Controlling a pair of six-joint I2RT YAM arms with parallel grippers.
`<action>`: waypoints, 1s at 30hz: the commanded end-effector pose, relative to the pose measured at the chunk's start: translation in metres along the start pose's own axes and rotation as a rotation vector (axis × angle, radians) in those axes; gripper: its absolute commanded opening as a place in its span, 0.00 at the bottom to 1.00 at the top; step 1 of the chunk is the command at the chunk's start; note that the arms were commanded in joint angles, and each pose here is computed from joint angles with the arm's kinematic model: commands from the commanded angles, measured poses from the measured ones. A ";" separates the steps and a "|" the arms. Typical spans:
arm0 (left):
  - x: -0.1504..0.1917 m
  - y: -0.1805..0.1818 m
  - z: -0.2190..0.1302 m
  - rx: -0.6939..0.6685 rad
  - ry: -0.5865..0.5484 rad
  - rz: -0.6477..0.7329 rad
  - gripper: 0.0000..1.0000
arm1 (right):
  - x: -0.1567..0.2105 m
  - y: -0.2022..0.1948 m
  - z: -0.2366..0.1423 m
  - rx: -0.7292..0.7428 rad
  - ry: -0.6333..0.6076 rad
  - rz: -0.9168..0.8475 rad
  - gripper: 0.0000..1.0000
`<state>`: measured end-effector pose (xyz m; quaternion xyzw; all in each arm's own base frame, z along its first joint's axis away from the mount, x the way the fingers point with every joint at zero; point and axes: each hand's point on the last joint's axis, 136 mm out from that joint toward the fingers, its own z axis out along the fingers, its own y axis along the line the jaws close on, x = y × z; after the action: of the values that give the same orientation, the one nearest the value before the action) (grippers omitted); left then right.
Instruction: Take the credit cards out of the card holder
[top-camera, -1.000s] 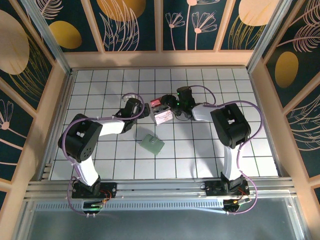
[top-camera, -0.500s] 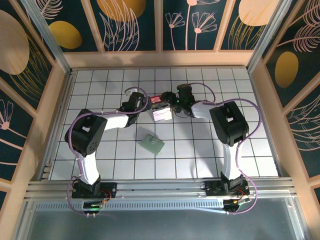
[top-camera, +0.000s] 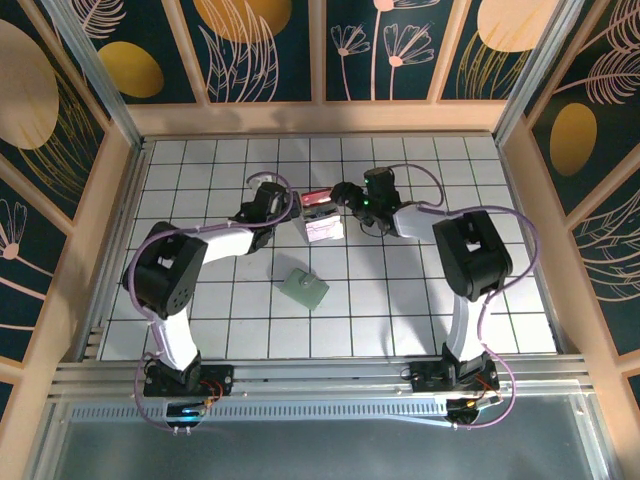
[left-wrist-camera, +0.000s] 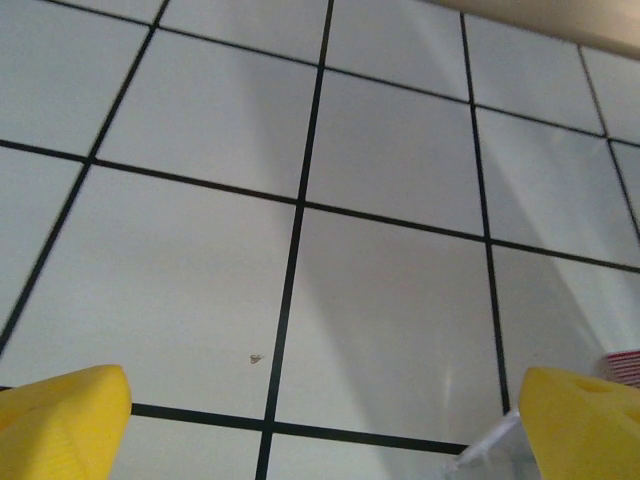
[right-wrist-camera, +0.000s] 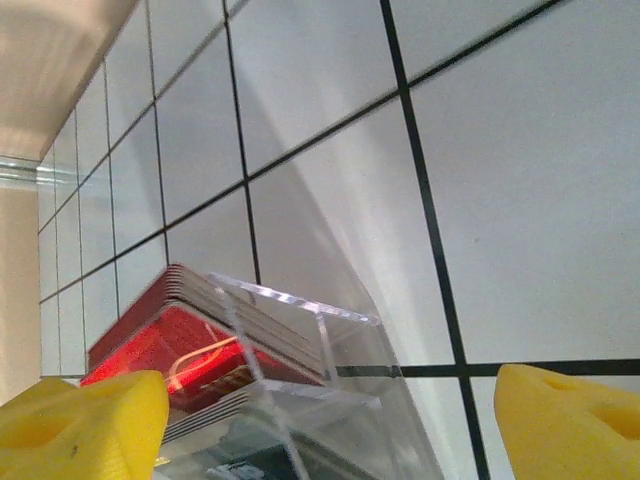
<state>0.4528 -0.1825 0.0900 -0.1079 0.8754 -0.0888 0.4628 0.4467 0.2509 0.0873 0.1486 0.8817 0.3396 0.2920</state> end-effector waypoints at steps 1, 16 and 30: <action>-0.009 0.015 -0.022 -0.031 -0.014 -0.011 0.99 | -0.012 0.001 -0.030 0.062 -0.059 -0.083 0.86; 0.093 0.059 -0.140 -0.058 0.236 0.019 0.99 | 0.133 0.024 -0.060 0.184 0.334 -0.513 0.67; 0.192 0.044 -0.178 0.015 0.504 0.182 0.93 | 0.199 0.032 -0.046 0.078 0.538 -0.494 0.58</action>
<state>0.2121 -0.1805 0.0439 -0.0135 0.9582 -0.0859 0.2726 0.2710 0.3347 0.0575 -0.1523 0.9508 0.2322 0.1374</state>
